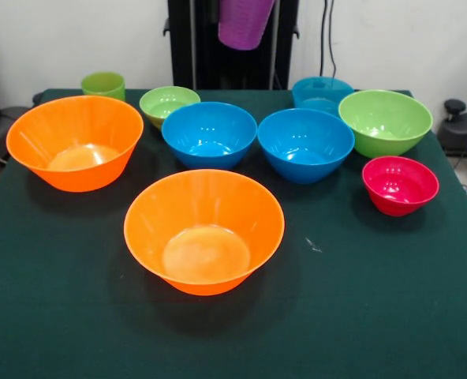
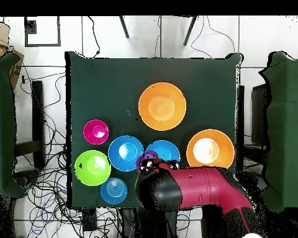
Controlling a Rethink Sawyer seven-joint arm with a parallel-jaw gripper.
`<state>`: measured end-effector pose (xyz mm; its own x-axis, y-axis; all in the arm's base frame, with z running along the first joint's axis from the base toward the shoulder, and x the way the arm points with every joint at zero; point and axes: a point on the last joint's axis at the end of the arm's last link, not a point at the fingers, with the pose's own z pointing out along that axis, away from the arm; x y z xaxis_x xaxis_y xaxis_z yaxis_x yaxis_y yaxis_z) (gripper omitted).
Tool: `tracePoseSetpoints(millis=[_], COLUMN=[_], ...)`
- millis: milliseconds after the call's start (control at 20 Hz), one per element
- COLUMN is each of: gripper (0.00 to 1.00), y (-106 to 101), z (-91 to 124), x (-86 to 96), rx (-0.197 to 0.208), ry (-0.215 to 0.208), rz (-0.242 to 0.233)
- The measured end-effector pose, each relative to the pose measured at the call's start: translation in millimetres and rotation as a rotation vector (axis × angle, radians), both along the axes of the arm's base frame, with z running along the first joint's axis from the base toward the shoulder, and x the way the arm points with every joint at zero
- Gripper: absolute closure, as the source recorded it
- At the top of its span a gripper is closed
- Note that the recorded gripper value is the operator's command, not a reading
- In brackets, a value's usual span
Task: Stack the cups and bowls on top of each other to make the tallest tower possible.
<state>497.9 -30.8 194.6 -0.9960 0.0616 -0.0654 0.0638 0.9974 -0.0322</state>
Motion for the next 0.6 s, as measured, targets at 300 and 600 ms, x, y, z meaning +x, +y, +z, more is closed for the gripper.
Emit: tracePoseSetpoints(millis=[300, 600], gripper=[1.00, 1.00], y=[-5.4, -13.1], z=[-13.4, -35.0], x=[20.3, 43.5], rx=[-0.007, 0.002], ry=[-0.016, -0.009], rz=[0.058, 0.084])
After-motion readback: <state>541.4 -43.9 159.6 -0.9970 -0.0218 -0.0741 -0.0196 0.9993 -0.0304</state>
